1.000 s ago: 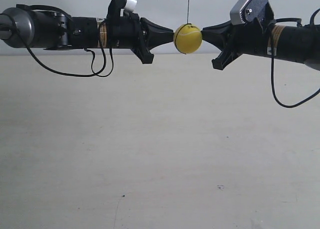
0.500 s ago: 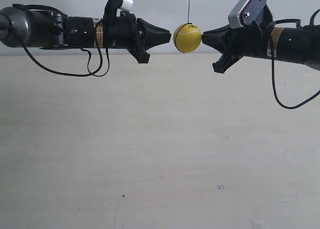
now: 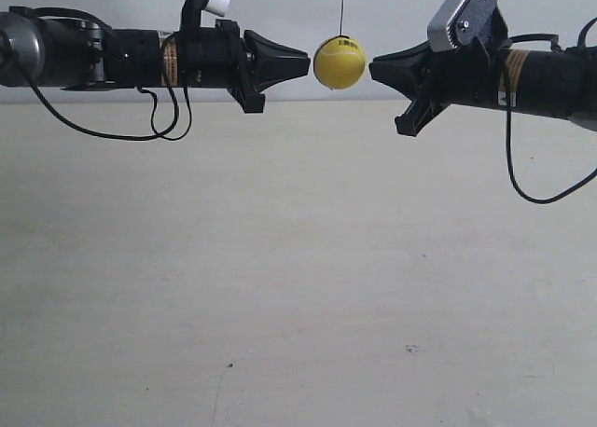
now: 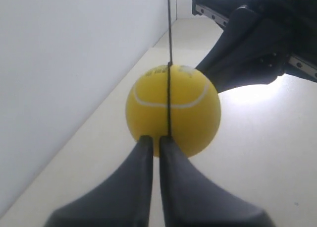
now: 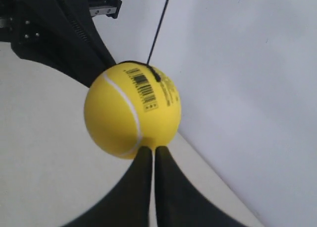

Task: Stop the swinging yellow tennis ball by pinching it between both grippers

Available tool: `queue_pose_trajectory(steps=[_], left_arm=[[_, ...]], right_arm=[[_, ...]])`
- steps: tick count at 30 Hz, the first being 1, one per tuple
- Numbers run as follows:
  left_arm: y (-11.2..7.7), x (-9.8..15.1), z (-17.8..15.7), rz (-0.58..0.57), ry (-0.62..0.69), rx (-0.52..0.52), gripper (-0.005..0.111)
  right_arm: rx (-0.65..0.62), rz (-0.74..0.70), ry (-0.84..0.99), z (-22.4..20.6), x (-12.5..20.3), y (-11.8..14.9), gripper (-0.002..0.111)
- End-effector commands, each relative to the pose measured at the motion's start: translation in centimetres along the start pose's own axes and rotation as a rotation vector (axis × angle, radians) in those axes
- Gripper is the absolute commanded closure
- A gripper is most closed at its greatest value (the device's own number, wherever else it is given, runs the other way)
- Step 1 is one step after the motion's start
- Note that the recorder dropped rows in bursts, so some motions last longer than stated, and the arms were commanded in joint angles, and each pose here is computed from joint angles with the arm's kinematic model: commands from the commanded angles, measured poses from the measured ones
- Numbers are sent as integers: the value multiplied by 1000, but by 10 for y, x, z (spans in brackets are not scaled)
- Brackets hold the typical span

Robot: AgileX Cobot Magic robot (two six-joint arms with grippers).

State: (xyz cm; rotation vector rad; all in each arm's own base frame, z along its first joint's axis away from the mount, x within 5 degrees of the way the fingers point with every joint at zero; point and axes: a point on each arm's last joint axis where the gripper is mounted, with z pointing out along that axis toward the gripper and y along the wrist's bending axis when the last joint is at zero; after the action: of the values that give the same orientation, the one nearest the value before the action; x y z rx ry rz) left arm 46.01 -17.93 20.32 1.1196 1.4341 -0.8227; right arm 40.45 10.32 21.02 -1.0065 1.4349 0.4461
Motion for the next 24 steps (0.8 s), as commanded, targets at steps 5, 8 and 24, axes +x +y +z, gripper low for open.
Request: queue_pose_trajectory(steps=[5,8,24], left_arm=[[0,-2,1,-8,-12,3,102],[-1,-3,2,-8,-16,12,102],[-4,-4,2,-8,-34,40,102]], right_arm=[[-4,5,-31,0,-4,-1,108],[-4,5,-31,0,-4,-1,108],[-22,20,-51,0,-6,1,108]])
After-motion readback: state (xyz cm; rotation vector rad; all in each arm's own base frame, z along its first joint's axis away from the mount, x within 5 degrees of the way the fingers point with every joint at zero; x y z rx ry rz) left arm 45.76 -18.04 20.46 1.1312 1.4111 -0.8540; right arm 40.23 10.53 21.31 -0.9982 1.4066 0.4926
